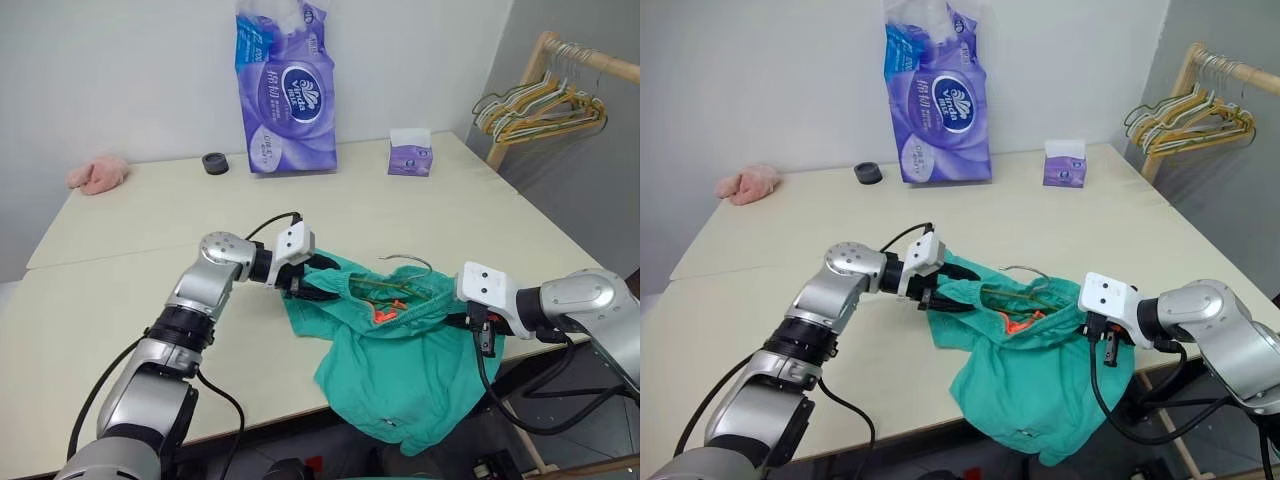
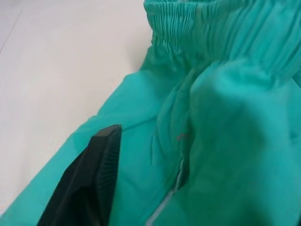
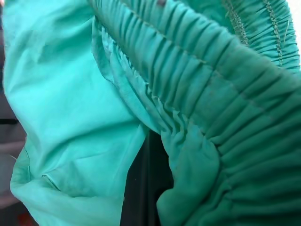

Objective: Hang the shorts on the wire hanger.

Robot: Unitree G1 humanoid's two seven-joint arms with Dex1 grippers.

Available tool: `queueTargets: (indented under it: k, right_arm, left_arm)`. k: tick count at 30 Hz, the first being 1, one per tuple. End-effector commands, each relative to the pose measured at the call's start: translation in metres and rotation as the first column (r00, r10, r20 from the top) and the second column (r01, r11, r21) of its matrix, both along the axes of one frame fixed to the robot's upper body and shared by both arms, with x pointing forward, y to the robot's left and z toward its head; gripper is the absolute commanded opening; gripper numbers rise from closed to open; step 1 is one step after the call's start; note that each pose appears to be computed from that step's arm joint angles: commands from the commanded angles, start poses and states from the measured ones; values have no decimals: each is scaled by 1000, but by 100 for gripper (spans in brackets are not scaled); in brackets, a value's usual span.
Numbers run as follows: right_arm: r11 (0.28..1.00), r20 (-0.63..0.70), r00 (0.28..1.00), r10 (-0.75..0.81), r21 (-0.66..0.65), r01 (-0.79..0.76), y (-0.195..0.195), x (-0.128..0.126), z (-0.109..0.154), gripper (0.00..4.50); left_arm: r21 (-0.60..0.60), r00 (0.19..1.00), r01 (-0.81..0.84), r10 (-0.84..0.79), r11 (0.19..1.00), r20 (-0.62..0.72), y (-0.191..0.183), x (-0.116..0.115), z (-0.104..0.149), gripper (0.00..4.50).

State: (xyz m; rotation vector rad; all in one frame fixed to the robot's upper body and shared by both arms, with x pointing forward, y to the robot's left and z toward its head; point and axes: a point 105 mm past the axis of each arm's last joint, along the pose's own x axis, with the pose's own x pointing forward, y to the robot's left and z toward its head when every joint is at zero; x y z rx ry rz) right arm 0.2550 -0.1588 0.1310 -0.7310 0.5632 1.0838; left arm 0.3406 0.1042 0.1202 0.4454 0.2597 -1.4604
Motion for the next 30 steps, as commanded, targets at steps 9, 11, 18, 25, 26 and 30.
queueTargets:
  k: [9, 11, 18, 25, 26, 30]
  right_arm:
    - [999, 45, 998, 45, 8, -45, 5, -6, 17, 0]
    - [999, 41, 998, 44, 7, -44, 4, -7, 16, 0]
    - [999, 13, 999, 35, -17, -34, -1, -14, 10, 0]
    - [999, -32, 999, 11, -44, -12, -13, -23, 1, 0]
    - [999, -32, 999, 8, -46, -10, -14, -23, 1, 0]
    - [999, -36, 999, -7, -45, 6, -18, -24, 1, 0]
  left_arm:
    - [85, 998, 50, -52, 995, 24, 5, 8, -10, 279]
    - [72, 999, 30, -31, 997, 23, 4, 13, -9, 237]
    - [48, 997, -26, 23, 998, 69, 10, 26, -2, 26]
    - [67, 989, -102, 95, 993, 110, 26, 35, -4, 2]
    - [74, 989, -102, 94, 992, 114, 27, 35, -5, 2]
    - [79, 989, -100, 90, 992, 120, 28, 34, -6, 2]
